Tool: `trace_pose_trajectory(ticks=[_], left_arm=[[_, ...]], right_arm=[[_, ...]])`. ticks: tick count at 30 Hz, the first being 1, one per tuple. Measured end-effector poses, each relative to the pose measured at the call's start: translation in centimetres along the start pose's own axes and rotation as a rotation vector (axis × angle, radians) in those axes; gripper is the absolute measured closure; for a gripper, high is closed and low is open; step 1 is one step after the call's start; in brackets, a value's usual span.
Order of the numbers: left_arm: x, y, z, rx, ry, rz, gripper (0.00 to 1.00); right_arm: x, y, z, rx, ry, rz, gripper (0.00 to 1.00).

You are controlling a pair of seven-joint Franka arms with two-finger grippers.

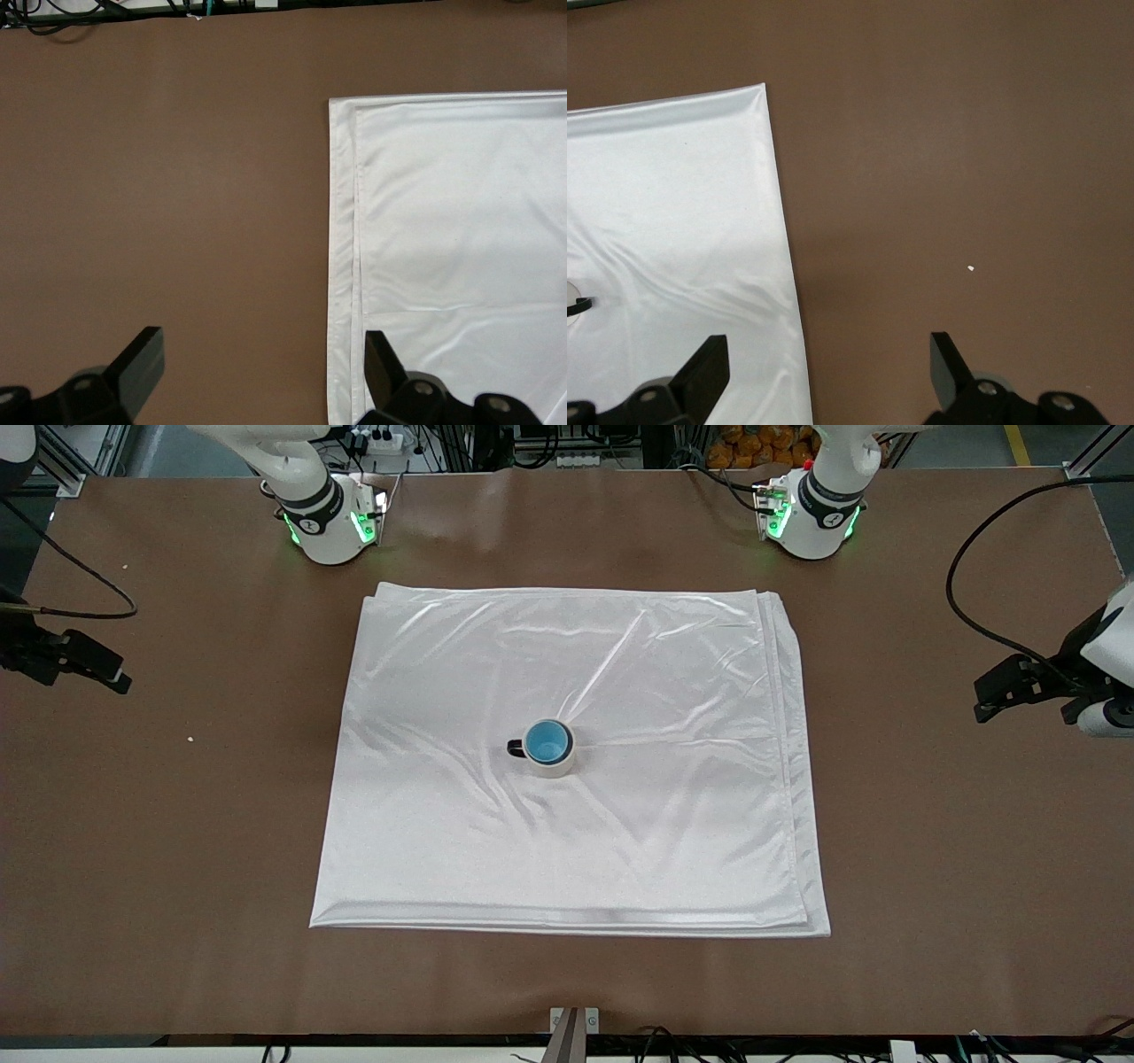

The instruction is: Place blue cup into white mug on cloth

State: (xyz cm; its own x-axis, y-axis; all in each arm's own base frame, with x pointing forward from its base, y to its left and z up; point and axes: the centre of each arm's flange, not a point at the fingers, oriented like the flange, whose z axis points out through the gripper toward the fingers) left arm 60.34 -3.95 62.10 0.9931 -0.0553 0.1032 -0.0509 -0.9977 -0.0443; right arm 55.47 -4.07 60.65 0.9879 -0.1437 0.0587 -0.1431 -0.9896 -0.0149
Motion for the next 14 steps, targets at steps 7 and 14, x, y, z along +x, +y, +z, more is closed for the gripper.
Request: trace_pose_trajectory(ticks=[7, 14], left_arm=[[-0.05, 0.00, -0.13, 0.000, 0.002, 0.000, 0.00], [-0.05, 0.00, -0.14, 0.000, 0.002, 0.000, 0.00]], right_arm=[[-0.05, 0.05, 0.04, -0.002, -0.005, 0.000, 0.00], [-0.13, 0.21, 0.19, -0.006, -0.013, 0.002, 0.00]])
